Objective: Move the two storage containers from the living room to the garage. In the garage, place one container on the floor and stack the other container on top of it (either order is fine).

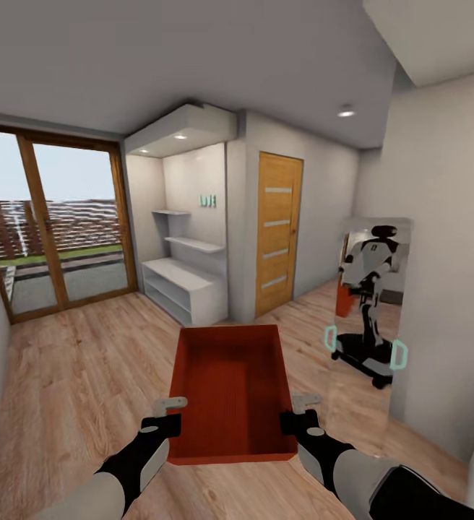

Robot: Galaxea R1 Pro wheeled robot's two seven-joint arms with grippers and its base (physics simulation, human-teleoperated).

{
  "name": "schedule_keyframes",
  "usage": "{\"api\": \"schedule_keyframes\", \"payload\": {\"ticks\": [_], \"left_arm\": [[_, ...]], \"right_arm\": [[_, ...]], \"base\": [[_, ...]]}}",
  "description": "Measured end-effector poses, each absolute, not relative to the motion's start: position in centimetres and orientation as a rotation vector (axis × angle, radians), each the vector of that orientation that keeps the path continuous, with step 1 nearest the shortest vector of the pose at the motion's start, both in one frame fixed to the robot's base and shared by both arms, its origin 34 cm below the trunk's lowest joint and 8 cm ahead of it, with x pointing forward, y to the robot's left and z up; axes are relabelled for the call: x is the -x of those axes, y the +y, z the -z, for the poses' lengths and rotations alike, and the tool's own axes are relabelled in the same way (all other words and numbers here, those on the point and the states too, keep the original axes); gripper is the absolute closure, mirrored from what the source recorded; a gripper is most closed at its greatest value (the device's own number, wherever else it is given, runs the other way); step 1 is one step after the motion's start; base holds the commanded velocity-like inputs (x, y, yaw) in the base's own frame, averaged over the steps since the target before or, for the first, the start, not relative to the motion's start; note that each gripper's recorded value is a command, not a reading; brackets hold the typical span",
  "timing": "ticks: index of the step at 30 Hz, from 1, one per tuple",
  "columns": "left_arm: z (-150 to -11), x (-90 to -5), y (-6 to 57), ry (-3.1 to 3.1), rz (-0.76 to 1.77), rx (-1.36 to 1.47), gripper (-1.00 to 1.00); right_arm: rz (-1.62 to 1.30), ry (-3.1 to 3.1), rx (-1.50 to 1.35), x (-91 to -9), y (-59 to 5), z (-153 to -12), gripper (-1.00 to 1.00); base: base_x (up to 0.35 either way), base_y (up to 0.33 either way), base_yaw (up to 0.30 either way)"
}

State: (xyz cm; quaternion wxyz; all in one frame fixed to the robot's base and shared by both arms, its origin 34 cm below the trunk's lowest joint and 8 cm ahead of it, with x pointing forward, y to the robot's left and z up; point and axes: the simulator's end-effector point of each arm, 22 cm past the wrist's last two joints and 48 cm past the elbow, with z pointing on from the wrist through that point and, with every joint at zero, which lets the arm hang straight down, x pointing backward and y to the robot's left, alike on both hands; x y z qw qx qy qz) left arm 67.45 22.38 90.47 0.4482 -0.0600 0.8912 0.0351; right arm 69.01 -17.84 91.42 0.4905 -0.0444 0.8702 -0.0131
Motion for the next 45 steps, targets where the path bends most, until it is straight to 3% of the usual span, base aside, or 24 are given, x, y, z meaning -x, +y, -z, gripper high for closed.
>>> {"api": "schedule_keyframes", "payload": {"ticks": [15, 45], "left_arm": [[-90.5, -67.47, 22.38, 2.206, -0.087, 0.147, 1.0], [-90.48, -67.46, 22.38, 2.205, -0.087, 0.148, 1.0]], "right_arm": [[0.031, 2.113, 0.107, -69.01, -17.84, -91.42, 1.0], [0.031, 2.113, 0.108, -69.01, -17.84, -91.42, 1.0]], "base": [[0.321, 0.0, 0.241], [0.321, 0.0, 0.005]]}}
